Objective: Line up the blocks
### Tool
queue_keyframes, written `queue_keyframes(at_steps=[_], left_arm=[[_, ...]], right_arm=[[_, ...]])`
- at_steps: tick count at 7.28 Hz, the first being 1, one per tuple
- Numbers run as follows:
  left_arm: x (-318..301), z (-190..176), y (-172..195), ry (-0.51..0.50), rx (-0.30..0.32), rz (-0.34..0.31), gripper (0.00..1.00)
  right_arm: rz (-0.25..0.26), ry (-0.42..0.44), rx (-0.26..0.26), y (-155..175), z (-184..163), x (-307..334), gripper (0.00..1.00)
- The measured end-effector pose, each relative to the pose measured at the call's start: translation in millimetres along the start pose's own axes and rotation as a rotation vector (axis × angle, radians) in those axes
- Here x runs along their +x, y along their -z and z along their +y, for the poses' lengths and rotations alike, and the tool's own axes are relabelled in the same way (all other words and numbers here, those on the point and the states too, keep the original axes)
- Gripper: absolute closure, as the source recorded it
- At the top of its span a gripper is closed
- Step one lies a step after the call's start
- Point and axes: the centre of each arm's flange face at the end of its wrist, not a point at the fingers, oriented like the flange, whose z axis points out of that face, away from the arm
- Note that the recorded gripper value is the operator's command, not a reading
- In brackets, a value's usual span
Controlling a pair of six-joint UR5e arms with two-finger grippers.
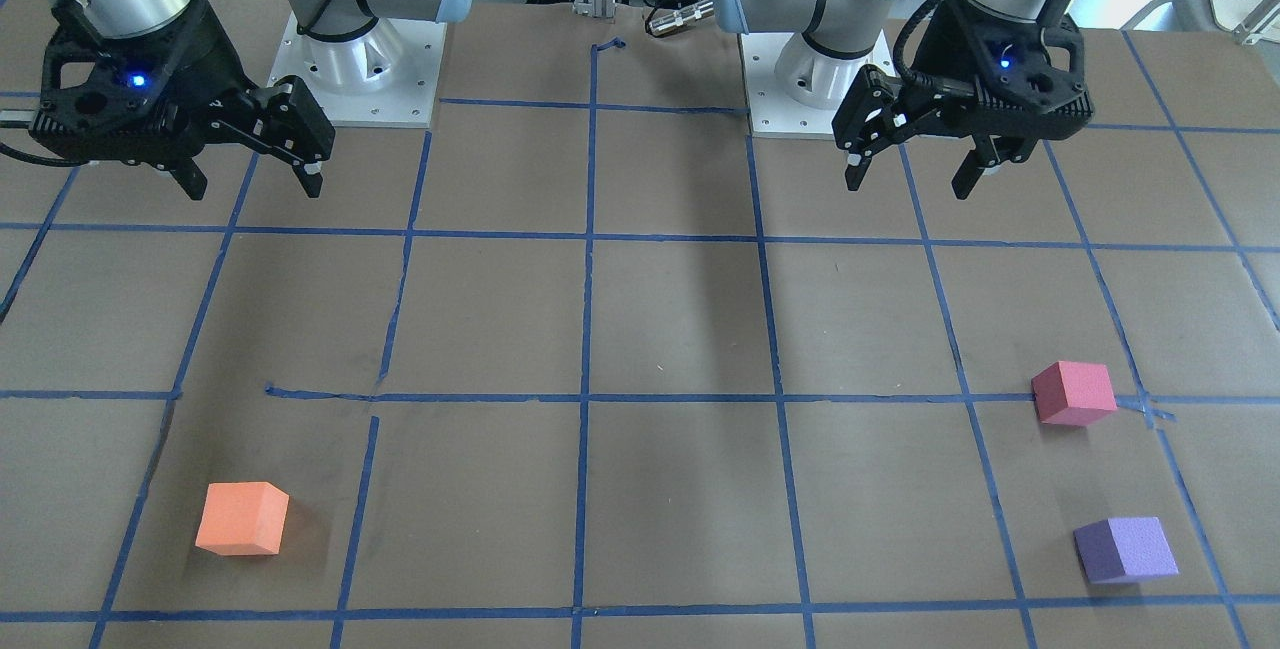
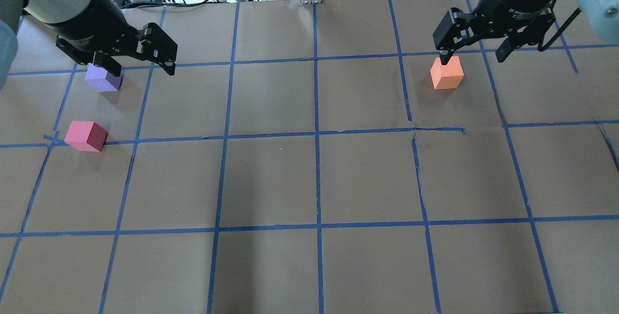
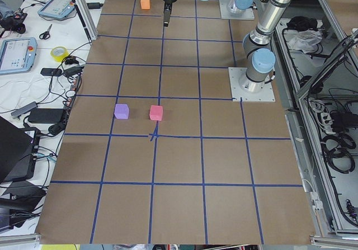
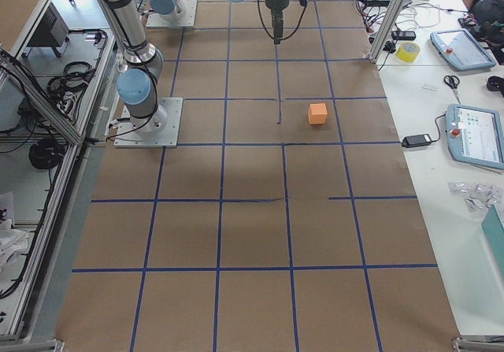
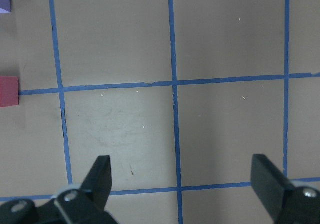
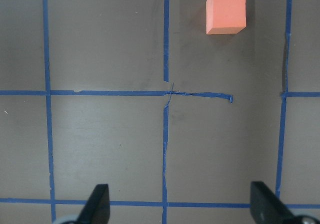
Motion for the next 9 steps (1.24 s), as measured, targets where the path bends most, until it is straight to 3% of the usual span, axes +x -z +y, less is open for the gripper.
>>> queue_keyframes(at_steps=[9], left_arm=[[-6, -3, -21, 0.001, -0.042, -0.065, 0.0]], right_arm=[[0.002, -0.022, -0.02, -7, 6, 0, 0.0]])
